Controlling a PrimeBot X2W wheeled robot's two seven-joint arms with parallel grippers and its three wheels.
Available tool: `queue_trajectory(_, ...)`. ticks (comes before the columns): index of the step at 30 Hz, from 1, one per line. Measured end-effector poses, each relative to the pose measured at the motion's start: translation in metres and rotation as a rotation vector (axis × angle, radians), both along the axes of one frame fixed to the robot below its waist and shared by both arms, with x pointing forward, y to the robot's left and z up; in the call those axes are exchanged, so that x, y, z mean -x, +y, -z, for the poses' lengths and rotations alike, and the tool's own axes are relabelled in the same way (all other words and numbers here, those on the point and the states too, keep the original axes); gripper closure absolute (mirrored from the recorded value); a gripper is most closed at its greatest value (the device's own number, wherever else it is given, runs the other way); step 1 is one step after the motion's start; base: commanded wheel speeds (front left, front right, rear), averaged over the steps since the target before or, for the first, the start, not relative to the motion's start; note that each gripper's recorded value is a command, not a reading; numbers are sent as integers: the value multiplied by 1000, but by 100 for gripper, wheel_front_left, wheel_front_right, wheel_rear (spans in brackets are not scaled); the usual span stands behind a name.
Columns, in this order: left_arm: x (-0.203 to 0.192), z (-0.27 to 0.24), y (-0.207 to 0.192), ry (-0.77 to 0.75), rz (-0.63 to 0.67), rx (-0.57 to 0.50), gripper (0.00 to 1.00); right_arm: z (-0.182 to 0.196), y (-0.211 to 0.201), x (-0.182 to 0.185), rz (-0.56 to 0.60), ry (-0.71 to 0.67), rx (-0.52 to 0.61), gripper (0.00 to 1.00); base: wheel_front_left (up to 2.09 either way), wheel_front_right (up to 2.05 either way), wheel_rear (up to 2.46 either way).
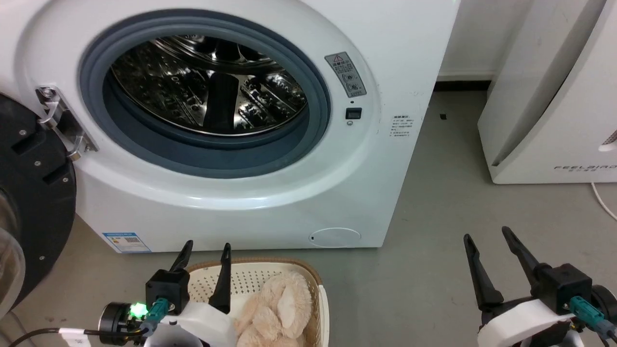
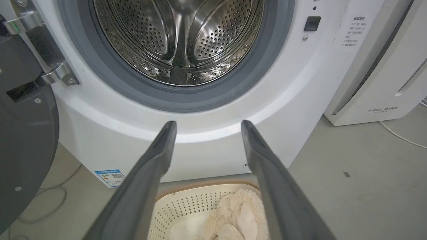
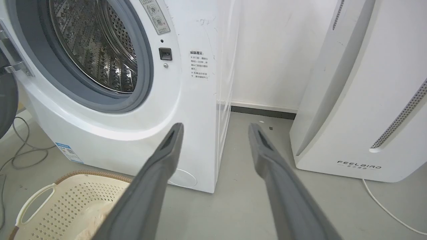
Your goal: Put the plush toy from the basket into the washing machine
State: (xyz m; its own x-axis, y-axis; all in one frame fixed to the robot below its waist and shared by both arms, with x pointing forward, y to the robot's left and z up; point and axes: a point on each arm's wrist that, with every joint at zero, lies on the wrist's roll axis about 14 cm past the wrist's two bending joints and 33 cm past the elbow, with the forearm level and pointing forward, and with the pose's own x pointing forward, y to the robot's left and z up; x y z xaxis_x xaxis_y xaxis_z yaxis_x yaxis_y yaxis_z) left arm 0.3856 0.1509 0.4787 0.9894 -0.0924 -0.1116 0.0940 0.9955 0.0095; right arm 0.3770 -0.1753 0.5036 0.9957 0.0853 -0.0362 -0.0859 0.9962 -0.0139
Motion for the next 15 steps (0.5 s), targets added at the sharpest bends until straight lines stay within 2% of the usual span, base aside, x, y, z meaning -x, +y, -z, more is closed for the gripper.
queue_trajectory(15,-23,46,-29,114,101,15,0,14,-10,-15,31,18,-12,0,0,0,0)
